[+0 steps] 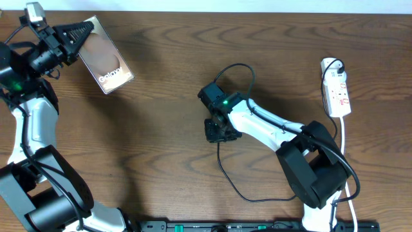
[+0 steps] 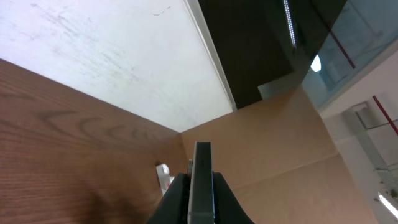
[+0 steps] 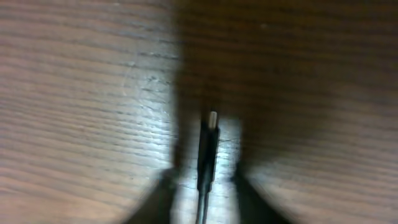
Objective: Plug charger to phone and switch on socket
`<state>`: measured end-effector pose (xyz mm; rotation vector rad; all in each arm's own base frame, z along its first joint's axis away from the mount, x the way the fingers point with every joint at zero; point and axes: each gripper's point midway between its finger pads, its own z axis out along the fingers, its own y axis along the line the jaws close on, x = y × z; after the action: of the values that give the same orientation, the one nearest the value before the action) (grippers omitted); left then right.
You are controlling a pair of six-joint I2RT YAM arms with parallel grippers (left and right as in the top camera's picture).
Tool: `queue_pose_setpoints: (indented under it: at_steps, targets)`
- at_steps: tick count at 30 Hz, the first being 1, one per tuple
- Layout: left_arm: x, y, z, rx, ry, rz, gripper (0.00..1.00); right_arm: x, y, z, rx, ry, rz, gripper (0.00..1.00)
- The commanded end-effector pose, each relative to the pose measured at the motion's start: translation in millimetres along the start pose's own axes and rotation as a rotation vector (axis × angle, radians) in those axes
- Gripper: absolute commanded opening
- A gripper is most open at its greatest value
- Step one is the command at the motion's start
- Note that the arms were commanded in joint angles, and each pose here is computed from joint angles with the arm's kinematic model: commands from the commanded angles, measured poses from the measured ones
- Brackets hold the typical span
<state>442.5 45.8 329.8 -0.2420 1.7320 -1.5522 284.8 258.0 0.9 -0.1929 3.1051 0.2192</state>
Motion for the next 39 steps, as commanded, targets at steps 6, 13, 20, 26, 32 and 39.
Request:
queue_pose_setpoints:
  at_steps: [6, 13, 20, 26, 32, 39]
  targets:
    - [1.1, -10.0, -2.0, 0.009, 0.013, 0.042, 0.07, -8.3, -6.7, 2.2, 0.050, -0.045, 0.060, 0.81]
    - [1.4, -10.0, -2.0, 0.009, 0.015, 0.042, 0.07, 1.5, -2.5, 6.3, 0.053, -0.030, 0.127, 0.43]
    - [1.4, -10.0, -2.0, 0.009, 0.015, 0.042, 0.07, 18.2, 0.7, 17.6, 0.064, -0.013, 0.130, 0.27]
    - [1.5, -10.2, -2.0, 0.009, 0.015, 0.042, 0.08, 9.8, -4.9, 18.2, 0.058, -0.033, 0.151, 0.29]
    - [1.6, -10.2, -2.1, 0.009, 0.016, 0.042, 0.07, 2.1, -8.6, 17.7, 0.060, -0.057, 0.162, 0.30]
    - [1.7, -10.2, -2.1, 0.009, 0.017, 0.042, 0.07, 3.5, -6.1, 17.9, 0.050, -0.050, 0.160, 0.21]
